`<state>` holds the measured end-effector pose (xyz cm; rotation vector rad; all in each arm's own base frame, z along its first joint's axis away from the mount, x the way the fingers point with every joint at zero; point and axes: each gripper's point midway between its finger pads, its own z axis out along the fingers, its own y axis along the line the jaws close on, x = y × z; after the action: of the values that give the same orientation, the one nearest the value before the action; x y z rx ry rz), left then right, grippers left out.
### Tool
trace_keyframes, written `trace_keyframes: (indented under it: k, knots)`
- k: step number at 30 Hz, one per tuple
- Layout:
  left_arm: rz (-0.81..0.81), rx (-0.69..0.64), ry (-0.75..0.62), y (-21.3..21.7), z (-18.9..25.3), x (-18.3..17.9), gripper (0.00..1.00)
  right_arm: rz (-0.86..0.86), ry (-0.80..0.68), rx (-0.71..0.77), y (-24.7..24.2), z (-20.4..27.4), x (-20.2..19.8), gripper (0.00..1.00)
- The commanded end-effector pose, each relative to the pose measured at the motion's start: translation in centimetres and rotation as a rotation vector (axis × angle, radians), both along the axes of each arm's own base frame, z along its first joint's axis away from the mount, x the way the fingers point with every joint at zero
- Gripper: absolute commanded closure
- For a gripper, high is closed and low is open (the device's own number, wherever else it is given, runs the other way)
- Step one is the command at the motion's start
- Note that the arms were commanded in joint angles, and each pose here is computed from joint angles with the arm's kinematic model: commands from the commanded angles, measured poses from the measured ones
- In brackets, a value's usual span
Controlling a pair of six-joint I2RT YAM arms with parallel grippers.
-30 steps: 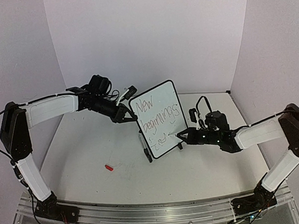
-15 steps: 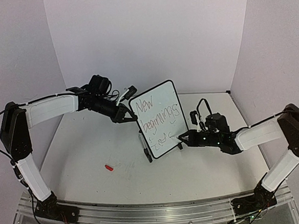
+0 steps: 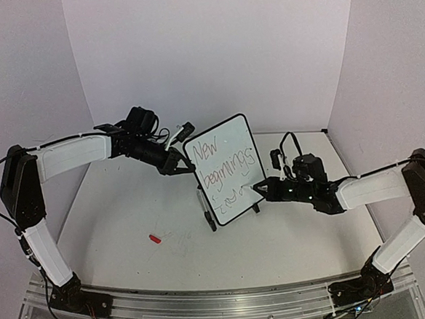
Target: Write a sentence on the whiteboard
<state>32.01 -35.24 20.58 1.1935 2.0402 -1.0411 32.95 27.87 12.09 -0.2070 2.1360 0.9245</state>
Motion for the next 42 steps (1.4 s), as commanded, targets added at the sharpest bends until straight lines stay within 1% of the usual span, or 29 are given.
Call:
trace_keyframes:
  k: [1, 11, 17, 29, 42]
  knots:
    - [-0.018, 0.037, 0.005, 0.1, -1.1, -0.7, 1.00, -0.031, -0.065, 0.012, -0.2, 2.1, 1.2, 1.00]
    - [-0.019, 0.037, 0.006, 0.1, -1.0, -0.7, 1.00, -0.037, 0.018, -0.019, -0.9, -1.5, 0.1, 1.00]
    - [-0.019, 0.038, 0.007, 0.1, -1.1, -0.7, 1.00, -0.061, 0.030, -0.030, -1.7, -2.2, -0.4, 1.00]
    - [-0.019, 0.038, 0.006, 0.1, -1.1, -0.7, 1.00, -0.062, -0.044, 0.004, -1.4, 1.3, 0.2, 1.00]
    - [-0.019, 0.039, 0.008, 0.1, -1.2, -0.7, 1.00, -0.046, -0.063, 0.010, -0.8, 1.9, 0.7, 1.00]
